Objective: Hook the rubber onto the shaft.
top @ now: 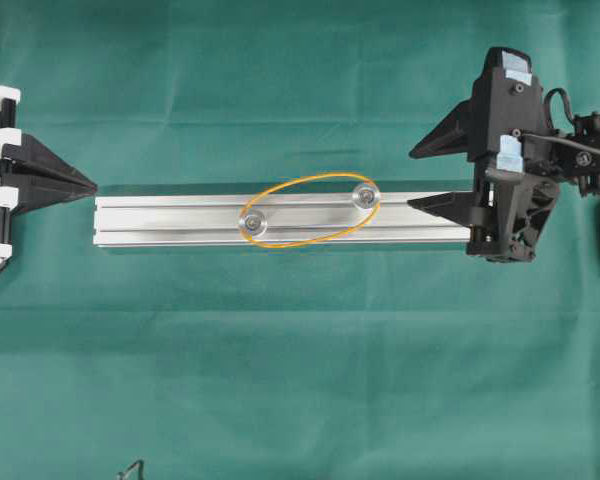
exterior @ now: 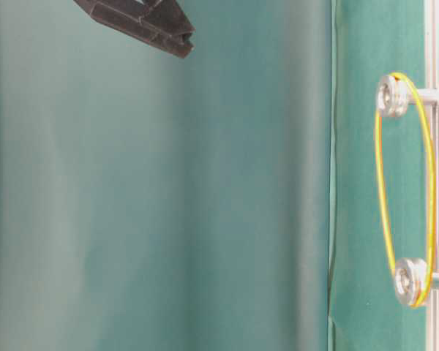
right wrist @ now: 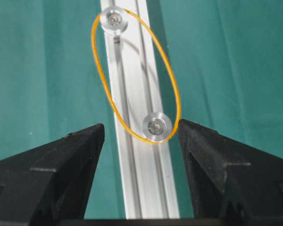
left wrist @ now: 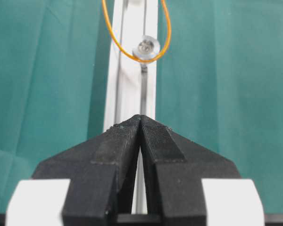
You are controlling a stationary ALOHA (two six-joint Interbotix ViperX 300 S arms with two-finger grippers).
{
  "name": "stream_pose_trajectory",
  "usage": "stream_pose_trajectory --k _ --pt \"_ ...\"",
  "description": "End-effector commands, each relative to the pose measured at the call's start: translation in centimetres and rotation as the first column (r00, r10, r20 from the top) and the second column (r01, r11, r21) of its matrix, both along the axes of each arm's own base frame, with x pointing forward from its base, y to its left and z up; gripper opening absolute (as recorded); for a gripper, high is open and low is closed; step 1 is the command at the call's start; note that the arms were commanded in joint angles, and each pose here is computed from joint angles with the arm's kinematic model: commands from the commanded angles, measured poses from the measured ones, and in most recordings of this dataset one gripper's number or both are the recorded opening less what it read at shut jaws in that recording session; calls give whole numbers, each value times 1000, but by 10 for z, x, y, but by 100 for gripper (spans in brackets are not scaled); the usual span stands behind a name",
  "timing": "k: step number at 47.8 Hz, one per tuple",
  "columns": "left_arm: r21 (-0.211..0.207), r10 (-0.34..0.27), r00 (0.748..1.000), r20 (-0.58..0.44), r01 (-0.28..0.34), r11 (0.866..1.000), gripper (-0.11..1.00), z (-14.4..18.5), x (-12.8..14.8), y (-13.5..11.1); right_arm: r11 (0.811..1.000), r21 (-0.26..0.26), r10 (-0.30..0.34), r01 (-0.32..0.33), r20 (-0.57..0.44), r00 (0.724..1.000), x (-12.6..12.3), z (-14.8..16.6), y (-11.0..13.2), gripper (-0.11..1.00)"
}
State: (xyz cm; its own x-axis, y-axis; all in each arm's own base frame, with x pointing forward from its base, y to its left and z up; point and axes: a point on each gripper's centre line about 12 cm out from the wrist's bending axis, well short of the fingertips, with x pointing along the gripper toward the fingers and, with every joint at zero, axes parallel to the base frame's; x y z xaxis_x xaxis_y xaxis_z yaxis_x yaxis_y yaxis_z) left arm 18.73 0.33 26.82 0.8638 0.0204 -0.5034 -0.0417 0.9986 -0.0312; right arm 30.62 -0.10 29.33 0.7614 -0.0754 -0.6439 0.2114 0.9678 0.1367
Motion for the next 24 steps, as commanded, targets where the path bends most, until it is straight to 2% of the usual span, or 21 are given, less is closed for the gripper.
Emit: stream_pose_trajectory --k 1,24 --pt "2 0 1000 21 0 1000 0 9 4 0 1000 -2 4 -4 24 1000 2 7 1 64" --pt "3 -1 1000 21 1 1000 0 9 4 0 1000 -2 4 -4 21 1000 1 6 1 64"
